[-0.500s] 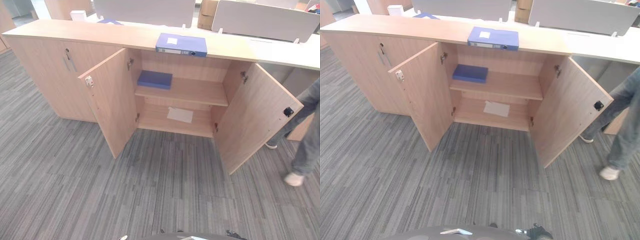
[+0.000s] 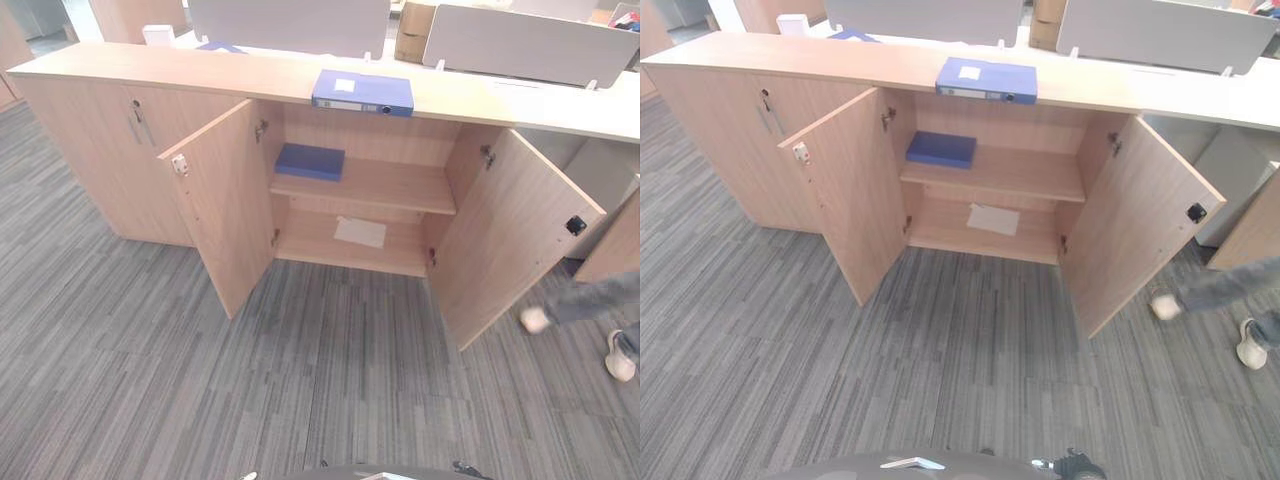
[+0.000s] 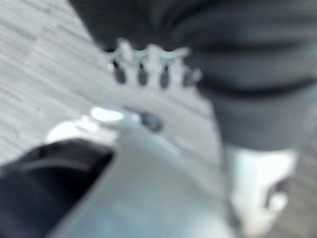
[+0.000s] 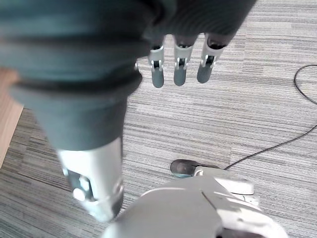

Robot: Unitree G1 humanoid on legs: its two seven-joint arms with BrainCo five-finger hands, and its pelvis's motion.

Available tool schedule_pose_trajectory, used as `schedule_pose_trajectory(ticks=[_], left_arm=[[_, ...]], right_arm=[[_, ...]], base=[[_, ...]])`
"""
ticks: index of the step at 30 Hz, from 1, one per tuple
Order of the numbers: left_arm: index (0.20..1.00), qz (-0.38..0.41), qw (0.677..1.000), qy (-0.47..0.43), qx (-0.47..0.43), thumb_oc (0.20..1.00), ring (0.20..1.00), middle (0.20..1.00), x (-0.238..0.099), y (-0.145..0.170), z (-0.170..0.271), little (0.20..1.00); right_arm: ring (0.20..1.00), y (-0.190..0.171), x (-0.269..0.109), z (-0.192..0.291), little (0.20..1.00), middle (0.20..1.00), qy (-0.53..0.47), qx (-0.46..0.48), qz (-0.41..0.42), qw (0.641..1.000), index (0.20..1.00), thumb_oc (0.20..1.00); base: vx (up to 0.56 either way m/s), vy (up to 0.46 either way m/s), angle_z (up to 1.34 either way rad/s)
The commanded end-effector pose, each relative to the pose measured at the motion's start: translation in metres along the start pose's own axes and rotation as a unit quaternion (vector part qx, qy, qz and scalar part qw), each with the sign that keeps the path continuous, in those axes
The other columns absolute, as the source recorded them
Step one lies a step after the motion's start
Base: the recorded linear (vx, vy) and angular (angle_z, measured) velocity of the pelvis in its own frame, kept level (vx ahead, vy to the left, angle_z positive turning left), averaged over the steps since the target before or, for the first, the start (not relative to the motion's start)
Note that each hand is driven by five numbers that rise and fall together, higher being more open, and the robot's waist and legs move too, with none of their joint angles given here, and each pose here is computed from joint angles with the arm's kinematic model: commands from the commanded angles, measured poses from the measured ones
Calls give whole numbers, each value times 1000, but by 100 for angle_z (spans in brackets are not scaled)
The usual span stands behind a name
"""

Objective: Put the empty folder in the office cabinet

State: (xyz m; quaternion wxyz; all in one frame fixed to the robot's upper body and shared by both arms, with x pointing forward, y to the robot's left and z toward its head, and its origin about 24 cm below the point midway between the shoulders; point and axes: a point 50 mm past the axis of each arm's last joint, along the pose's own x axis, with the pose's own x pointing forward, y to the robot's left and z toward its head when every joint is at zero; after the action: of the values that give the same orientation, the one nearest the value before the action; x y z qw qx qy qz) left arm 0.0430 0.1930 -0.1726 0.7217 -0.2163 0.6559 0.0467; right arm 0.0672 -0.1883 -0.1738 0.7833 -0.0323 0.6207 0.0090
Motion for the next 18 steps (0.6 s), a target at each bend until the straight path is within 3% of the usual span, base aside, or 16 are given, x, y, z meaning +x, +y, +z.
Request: schedule_pose_trajectory(ticks=[1,18], left_arm=[[1000,-7,999,28,32,1000,1000,1000,7,-17,-2,1000],[1000,-4,999,24,27,1000,1000,1000,7,-17,0,1000]], right_arm=[[1000,-23,-1,13,1000,1000,-5,-4,-28,1000,1000,1000],[1000,-23,-1,15,1000,1000,-3,-11,-27,1000,1000,1000]], base=[[0,0,0],[0,0,0]])
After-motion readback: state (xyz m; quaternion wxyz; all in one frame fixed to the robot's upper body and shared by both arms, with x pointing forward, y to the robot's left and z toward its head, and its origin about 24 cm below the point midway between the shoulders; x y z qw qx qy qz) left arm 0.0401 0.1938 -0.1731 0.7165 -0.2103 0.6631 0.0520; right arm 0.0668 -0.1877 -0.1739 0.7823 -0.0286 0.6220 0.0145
